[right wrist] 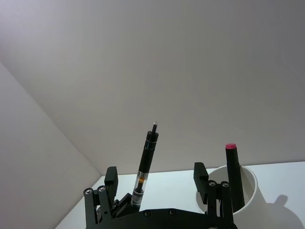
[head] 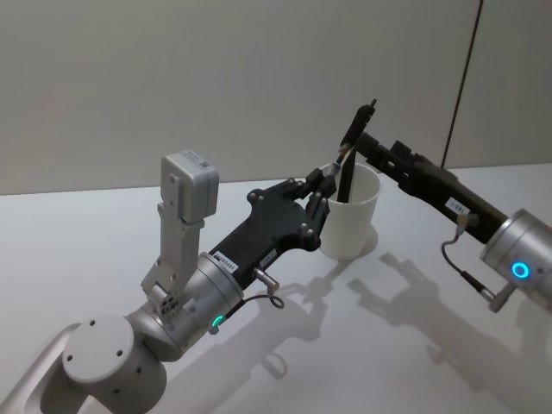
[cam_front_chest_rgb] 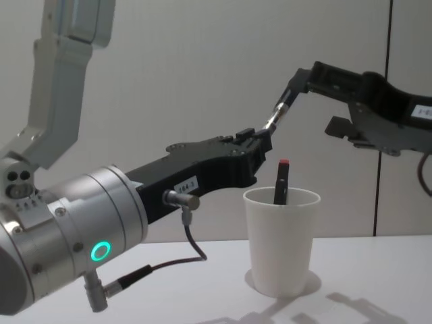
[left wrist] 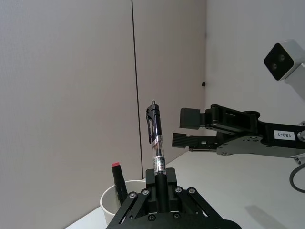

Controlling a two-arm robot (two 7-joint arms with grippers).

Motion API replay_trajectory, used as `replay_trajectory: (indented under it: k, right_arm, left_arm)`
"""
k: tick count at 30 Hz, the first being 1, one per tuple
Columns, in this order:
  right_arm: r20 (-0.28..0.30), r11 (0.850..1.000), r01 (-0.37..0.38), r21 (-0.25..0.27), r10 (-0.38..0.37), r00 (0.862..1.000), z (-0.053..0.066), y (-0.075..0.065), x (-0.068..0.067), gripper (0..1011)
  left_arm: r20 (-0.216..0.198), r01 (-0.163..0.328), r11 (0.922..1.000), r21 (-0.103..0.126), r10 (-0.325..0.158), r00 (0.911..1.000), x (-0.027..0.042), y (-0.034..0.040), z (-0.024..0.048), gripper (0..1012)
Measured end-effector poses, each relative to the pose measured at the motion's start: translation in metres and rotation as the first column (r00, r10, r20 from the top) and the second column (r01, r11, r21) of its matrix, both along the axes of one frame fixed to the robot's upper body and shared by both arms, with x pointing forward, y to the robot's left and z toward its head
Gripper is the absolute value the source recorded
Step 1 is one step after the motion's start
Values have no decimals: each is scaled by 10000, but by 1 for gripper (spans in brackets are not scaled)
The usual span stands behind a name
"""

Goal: Place the pen into the pen holder.

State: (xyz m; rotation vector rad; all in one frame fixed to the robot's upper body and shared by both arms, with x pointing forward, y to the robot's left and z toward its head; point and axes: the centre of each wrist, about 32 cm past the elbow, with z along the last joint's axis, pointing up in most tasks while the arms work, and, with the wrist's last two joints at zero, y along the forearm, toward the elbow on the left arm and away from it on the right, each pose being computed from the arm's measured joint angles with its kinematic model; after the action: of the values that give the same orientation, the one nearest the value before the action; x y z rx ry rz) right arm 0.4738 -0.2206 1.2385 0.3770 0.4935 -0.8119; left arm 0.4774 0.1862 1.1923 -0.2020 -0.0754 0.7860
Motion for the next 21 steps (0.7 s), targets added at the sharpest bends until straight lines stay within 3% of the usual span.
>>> replay_trajectory:
  k: [21]
  right_arm:
    - [-161,9995,-98,313,103,9998,-78,162,197,1001]
  left_arm:
    - [0,-1,10000,0,1,10000,0,0,0,128]
